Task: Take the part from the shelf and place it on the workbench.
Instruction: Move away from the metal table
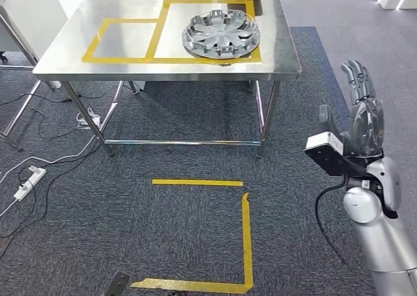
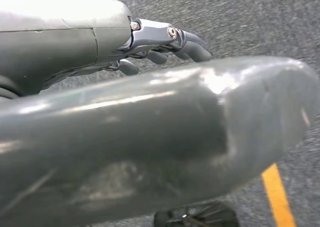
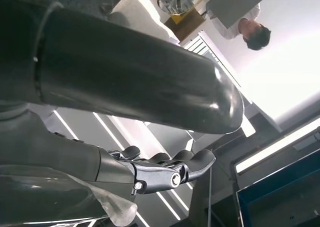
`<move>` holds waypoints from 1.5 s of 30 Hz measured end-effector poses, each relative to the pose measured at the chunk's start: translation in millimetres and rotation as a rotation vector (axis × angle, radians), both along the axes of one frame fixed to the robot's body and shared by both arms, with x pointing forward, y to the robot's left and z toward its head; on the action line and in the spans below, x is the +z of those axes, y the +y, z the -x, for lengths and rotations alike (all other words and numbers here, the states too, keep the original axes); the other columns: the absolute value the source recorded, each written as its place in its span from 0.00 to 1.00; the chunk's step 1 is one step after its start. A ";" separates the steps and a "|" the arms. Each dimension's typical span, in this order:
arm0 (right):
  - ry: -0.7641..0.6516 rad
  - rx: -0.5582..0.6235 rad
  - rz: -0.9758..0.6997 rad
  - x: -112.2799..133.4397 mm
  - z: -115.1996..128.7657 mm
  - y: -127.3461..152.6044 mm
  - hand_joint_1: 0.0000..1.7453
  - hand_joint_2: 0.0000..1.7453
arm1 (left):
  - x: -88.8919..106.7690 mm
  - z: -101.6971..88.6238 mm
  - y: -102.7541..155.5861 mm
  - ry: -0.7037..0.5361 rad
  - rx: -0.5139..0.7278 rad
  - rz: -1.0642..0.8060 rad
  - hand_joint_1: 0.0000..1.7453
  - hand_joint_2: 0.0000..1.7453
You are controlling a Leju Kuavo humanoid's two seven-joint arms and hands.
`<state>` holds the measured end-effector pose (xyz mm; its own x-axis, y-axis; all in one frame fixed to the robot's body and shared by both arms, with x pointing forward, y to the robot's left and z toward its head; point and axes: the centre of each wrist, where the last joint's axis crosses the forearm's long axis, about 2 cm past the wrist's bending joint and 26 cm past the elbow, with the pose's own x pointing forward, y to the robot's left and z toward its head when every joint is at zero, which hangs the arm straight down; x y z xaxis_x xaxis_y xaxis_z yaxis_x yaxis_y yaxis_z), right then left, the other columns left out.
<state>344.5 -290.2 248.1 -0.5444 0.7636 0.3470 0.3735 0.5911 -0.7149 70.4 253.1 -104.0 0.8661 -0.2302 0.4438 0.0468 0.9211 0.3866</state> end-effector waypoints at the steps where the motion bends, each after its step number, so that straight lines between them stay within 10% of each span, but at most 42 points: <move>1: 0.000 -0.001 0.001 -0.4 0.1 0.0 0.00 0.00 | 0.0 0.0 0.0 0.001 0.000 0.000 0.00 0.00; 15: -0.005 -0.004 -0.002 -2.8 1.3 -0.5 0.00 0.00 | -0.4 1.0 2.5 0.002 -0.002 -0.005 0.00 0.00; 19: -0.009 -0.007 -0.005 -3.0 1.6 -1.0 0.00 1.00 | -0.3 0.5 2.6 0.001 -0.001 -0.005 0.00 0.00; 45: -0.039 -0.041 -0.027 -0.7 4.7 -13.6 0.00 1.00 | -0.5 1.2 3.4 -0.013 0.019 0.006 0.00 0.00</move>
<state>339.7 -303.8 247.4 -0.5264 0.7761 0.3473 0.4249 0.5940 -0.6831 69.2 256.5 -104.5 0.8643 -0.2112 0.4565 0.0240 0.9239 0.3819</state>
